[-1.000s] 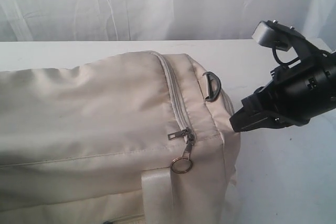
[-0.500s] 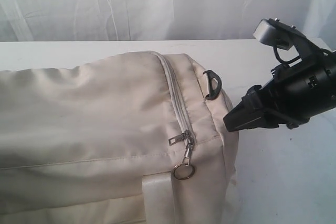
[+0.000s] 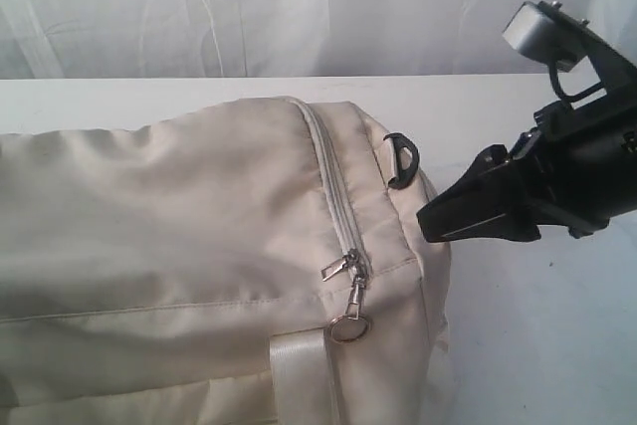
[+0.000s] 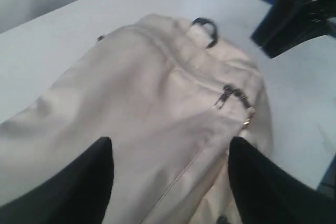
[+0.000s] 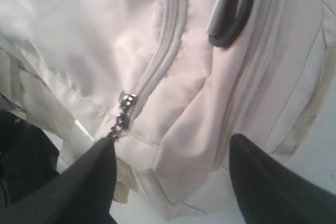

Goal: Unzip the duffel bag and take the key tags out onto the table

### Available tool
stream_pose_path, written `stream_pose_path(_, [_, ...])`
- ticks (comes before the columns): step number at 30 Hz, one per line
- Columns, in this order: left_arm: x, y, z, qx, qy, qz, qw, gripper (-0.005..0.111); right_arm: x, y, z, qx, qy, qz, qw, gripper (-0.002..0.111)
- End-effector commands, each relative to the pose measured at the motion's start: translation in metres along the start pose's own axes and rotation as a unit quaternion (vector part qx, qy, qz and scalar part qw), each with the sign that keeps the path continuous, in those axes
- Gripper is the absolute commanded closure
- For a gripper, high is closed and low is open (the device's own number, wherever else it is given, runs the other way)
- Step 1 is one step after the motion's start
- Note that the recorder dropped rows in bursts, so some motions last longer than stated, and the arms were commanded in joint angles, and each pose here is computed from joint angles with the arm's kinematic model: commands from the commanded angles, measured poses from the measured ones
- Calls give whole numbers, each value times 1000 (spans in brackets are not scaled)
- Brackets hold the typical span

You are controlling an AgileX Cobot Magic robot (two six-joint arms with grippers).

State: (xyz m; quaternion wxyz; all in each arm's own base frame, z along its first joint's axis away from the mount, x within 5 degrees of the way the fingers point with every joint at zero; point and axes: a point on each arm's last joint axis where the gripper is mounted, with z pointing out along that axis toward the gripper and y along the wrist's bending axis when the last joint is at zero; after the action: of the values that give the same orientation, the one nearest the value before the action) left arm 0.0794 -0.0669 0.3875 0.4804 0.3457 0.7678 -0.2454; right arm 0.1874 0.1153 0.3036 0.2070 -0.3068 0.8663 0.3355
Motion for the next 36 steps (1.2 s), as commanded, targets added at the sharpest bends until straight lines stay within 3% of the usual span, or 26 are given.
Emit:
stream_pose_path(1, [-1, -5, 10, 66, -49, 15, 997, 41, 3, 12, -9, -23, -5, -16, 1000, 49])
stream_pose_path(18, [24, 16, 62, 173, -173, 30, 969, 41, 9, 25, -5, -57, 24, -51, 997, 54])
stream_pose_path(25, [28, 29, 87, 193, -182, 90, 960, 41, 7, 24, -5, -49, 15, -74, 996, 54])
stream_pose_path(32, [36, 14, 136, 215, -130, 83, 964, 41, 6, 23, -5, -45, 11, -74, 996, 54])
stream_pose_path(36, [39, 6, 156, 219, -131, 90, 963, 41, 7, 22, -5, -40, 16, -78, 996, 54])
